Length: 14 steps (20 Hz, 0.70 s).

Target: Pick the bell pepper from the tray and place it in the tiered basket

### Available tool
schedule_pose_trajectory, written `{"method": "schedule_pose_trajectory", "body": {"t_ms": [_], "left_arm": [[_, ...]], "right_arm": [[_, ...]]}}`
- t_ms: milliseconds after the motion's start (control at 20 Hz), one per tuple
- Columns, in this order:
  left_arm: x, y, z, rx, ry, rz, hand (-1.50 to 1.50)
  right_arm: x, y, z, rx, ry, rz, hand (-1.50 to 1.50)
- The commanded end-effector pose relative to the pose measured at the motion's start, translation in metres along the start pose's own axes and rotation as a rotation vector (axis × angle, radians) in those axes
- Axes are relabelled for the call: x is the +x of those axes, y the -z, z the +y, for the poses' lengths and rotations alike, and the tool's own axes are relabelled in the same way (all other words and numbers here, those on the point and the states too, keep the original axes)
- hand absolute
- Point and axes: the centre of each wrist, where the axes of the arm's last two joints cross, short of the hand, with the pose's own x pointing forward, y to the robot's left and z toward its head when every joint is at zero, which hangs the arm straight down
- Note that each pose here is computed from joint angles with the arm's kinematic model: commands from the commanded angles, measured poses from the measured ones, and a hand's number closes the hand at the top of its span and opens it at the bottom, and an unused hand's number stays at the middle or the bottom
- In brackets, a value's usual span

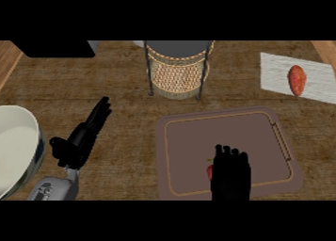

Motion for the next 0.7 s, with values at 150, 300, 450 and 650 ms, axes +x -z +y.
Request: {"method": "schedule_pose_trajectory", "body": {"t_ms": [150,300,450,650], "left_arm": [[-0.003,0.005,-0.004,0.001,-0.010,0.010,0.00],[-0.019,0.010,0.026,0.003,-0.016,-0.010,0.00],[0.002,0.002,0.000,-0.002,0.004,-0.016,0.00],[0.001,-0.003,0.007,-0.011,0.002,-0.008,0.00]], "right_arm": [[0.002,-0.008,0.005,-0.090,0.049,-0.068,1.50],[0.019,0.008,0.007,-0.114,0.052,-0.081,1.50],[0.003,0.008,0.029,-0.117,0.028,-0.087,1.50],[-0.115,0.092,-0.023,-0.038,0.158,-0.076,1.50]]}}
